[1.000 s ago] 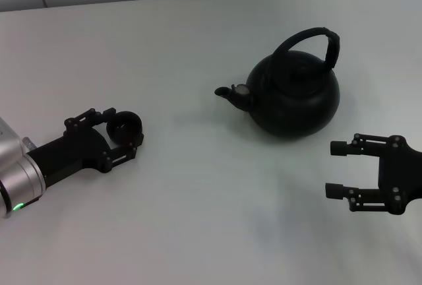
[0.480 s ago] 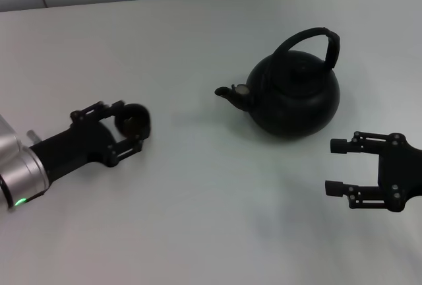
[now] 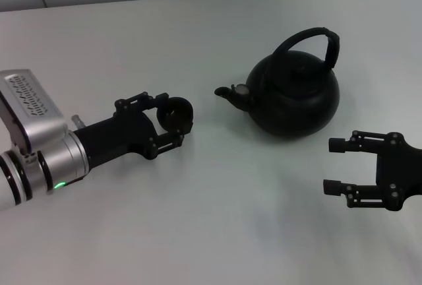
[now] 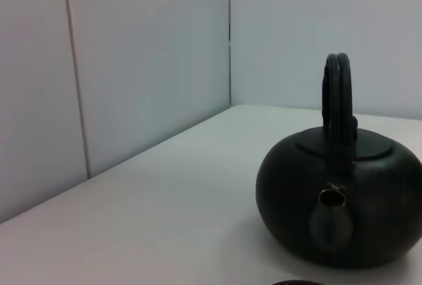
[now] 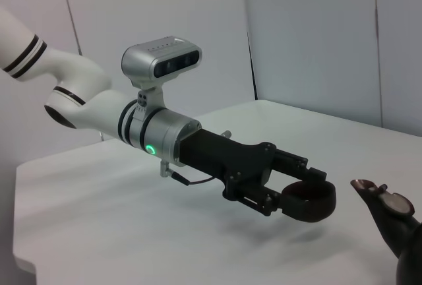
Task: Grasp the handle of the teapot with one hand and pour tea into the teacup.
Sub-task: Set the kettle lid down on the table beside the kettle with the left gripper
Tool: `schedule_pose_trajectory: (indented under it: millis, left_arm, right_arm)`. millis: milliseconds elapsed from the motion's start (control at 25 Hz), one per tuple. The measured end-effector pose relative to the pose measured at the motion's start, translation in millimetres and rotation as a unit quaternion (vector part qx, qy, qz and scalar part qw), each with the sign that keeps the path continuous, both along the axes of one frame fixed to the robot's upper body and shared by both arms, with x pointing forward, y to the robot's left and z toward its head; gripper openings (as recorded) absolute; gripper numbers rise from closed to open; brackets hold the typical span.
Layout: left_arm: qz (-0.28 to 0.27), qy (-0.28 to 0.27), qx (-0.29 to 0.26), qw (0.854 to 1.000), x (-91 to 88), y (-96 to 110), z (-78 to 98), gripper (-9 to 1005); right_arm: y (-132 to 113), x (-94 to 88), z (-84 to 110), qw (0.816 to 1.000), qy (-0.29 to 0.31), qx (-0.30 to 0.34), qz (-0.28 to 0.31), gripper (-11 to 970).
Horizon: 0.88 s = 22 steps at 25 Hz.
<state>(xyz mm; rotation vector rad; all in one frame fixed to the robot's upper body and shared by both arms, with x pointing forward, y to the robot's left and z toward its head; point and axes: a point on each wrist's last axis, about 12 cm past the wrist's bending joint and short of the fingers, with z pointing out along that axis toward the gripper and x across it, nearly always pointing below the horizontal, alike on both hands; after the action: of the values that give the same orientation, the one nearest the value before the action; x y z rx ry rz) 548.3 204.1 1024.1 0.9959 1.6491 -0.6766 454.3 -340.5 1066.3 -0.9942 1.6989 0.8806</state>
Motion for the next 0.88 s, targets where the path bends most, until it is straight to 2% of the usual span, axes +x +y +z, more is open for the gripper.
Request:
schedule_pose_trajectory:
  millis: [880]
  left_arm:
    - [0.019,0.011,0.036,0.999,-6.8,-4.0,-15.9,688]
  right_arm:
    - [1.7,3.4,1.8,1.0,-0.001,0.002,0.003,747]
